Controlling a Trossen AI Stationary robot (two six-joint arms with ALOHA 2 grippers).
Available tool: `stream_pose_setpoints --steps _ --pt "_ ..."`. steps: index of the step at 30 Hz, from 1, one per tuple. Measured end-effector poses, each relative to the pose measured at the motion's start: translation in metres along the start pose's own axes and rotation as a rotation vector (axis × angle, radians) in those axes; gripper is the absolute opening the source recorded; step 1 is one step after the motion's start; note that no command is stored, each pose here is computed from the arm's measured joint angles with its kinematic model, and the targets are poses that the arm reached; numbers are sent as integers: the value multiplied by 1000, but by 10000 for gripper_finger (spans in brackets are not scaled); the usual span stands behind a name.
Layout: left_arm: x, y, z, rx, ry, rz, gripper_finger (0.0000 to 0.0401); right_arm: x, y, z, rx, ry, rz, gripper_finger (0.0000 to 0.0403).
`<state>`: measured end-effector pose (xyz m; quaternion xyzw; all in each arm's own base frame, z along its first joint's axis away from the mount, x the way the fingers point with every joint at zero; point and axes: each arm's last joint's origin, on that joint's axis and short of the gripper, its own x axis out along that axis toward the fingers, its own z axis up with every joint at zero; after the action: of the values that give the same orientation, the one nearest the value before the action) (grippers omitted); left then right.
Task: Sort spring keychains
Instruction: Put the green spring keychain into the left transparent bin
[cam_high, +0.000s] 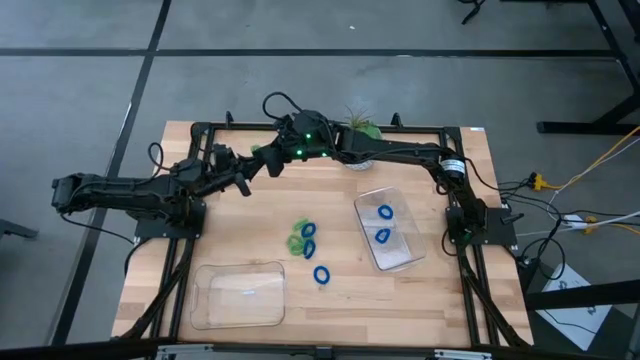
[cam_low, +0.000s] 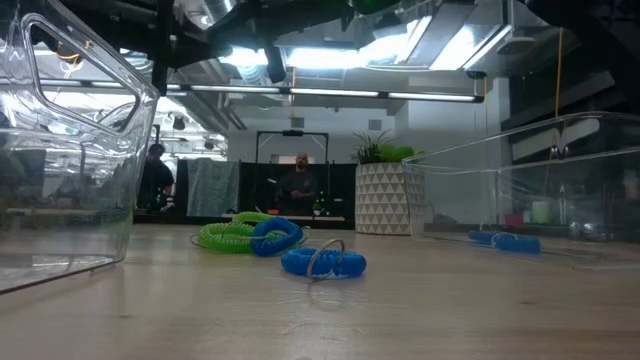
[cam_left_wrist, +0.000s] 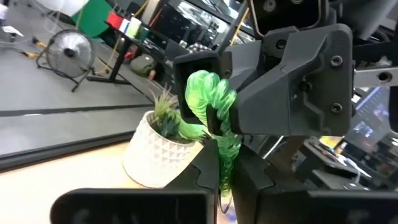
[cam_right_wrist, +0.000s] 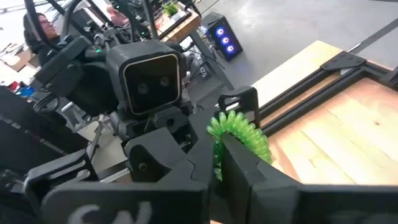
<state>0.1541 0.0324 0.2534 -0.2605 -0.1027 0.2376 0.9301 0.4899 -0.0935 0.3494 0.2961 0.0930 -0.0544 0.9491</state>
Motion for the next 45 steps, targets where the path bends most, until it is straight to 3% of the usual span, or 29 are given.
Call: stream_pose_setpoints --steps 11,17,31,37,45 --pt "0 0 -6 -71 103 -68 12 -3 -6 2 -15 136 185 79" --pt "-1 -3 -7 -124 159 -141 12 -6 -9 1 -9 253 340 92" --pt "-10 -8 -8 -174 224 -215 12 -37 -6 11 -86 288 99 93" --pt "-16 -14 -8 -183 240 -279 12 -49 -8 8 -90 371 49 93" --pt "-24 -27 -15 -234 390 -455 12 -57 -5 6 -101 445 81 93"
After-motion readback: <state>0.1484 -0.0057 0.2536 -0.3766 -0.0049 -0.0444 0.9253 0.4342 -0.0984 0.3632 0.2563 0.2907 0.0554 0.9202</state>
